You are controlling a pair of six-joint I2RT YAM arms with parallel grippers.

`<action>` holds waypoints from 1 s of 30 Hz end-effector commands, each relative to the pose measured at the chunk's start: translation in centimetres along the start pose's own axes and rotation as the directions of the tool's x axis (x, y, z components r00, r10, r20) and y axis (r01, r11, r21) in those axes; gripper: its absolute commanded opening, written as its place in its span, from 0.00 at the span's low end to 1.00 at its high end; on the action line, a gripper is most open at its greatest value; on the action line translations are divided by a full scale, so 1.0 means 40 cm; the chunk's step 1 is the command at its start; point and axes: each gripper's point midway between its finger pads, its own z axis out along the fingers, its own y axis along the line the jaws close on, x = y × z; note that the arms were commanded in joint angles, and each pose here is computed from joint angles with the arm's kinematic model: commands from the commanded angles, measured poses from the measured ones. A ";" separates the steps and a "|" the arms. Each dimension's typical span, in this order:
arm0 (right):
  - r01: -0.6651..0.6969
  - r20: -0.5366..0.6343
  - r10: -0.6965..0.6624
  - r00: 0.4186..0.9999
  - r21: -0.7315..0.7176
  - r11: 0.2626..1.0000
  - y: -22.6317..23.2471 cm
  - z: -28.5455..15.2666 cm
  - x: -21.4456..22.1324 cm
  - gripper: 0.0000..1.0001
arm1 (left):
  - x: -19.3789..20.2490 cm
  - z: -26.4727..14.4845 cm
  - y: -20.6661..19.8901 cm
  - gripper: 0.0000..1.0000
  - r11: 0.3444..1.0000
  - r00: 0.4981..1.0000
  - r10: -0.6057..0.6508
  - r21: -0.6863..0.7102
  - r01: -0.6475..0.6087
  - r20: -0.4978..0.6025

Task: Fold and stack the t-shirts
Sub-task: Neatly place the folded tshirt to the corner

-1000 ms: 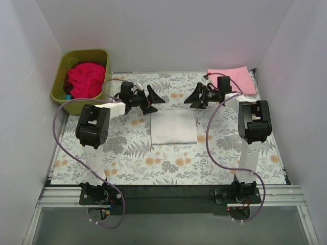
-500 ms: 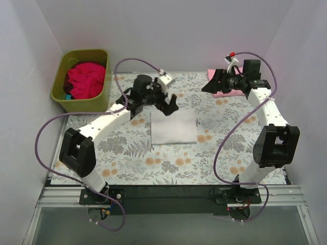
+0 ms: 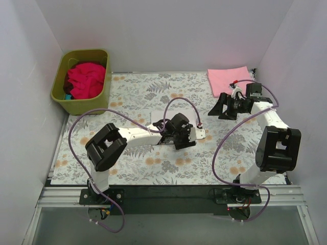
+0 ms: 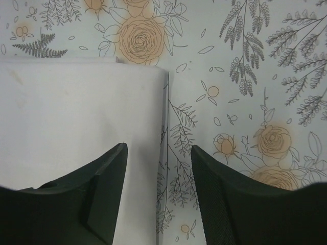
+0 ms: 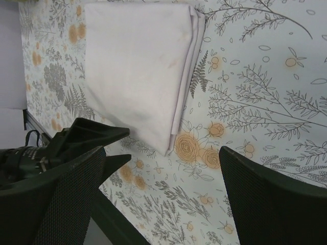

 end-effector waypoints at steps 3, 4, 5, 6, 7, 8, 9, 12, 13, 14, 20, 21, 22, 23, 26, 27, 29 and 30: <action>-0.084 -0.028 0.083 0.996 -0.043 0.996 -0.011 -0.002 0.042 0.98 | -0.037 0.038 0.034 0.46 0.995 0.994 0.092 -0.053 -0.089 0.054; -0.098 -0.033 0.096 0.995 -0.052 0.994 -0.014 0.000 0.046 0.98 | -0.032 0.046 0.026 0.46 0.995 0.994 0.097 -0.038 -0.095 0.055; -0.110 -0.038 0.108 0.993 -0.056 0.992 -0.017 0.002 0.050 0.98 | -0.035 0.048 0.023 0.45 0.994 0.993 0.105 -0.037 -0.103 0.059; -0.119 -0.042 0.116 0.992 -0.059 0.991 -0.019 0.004 0.053 0.98 | -0.042 0.053 0.021 0.45 0.993 0.991 0.114 -0.037 -0.112 0.073; -0.127 -0.048 0.124 0.991 -0.070 0.989 -0.019 0.006 0.056 0.98 | -0.047 0.054 0.019 0.44 0.992 0.988 0.126 -0.028 -0.124 0.086; -0.136 -0.048 0.133 0.990 -0.074 0.988 -0.019 0.006 0.054 0.98 | -0.047 0.057 0.014 0.44 0.991 0.987 0.136 -0.023 -0.135 0.087; -0.137 -0.048 0.133 0.990 -0.079 0.987 -0.017 0.006 0.053 0.98 | -0.057 0.059 0.013 0.43 0.989 0.984 0.147 -0.028 -0.145 0.100; -0.136 -0.047 0.133 0.990 -0.083 0.987 -0.017 0.006 0.051 0.98 | -0.080 0.059 0.011 0.40 0.986 0.976 0.167 -0.023 -0.166 0.137; -0.142 -0.049 0.139 0.989 -0.086 0.986 -0.017 0.006 0.054 0.98 | -0.085 0.059 0.010 0.40 0.985 0.974 0.172 -0.020 -0.171 0.145; -0.143 -0.051 0.139 0.989 -0.086 0.986 -0.018 0.006 0.057 0.98 | -0.091 0.060 0.004 0.40 0.984 0.972 0.174 -0.008 -0.175 0.160; -0.159 -0.057 0.155 0.986 -0.093 0.983 -0.024 0.009 0.073 0.98 | -0.092 0.083 -0.002 0.39 0.984 0.970 0.174 0.011 -0.178 0.168; -0.164 -0.056 0.159 0.986 -0.093 0.982 -0.025 0.008 0.075 0.98 | -0.087 0.092 -0.005 0.39 0.984 0.971 0.171 0.019 -0.177 0.165; -0.176 -0.061 0.171 0.983 -0.095 0.980 -0.025 0.009 0.082 0.98 | -0.085 0.096 -0.007 0.39 0.984 0.972 0.169 0.024 -0.175 0.164; -0.176 -0.059 0.171 0.984 -0.095 0.980 -0.026 0.010 0.082 0.98 | -0.083 0.100 -0.007 0.39 0.984 0.972 0.168 0.026 -0.174 0.162; -0.191 -0.055 0.186 0.981 -0.097 0.977 -0.029 0.016 0.087 0.98 | -0.084 0.116 -0.004 0.38 0.984 0.970 0.169 0.018 -0.175 0.174; -0.195 -0.054 0.190 0.980 -0.100 0.976 -0.030 0.017 0.090 0.98 | -0.083 0.119 -0.001 0.37 0.985 0.971 0.167 0.012 -0.172 0.173; -0.219 -0.053 0.214 0.975 -0.102 0.970 -0.033 0.024 0.096 0.98 | -0.076 0.132 -0.001 0.35 0.985 0.972 0.164 0.016 -0.169 0.168; -0.224 -0.051 0.220 0.974 -0.111 0.968 -0.036 0.032 0.108 0.98 | -0.070 0.137 -0.003 0.33 0.987 0.974 0.157 0.018 -0.162 0.164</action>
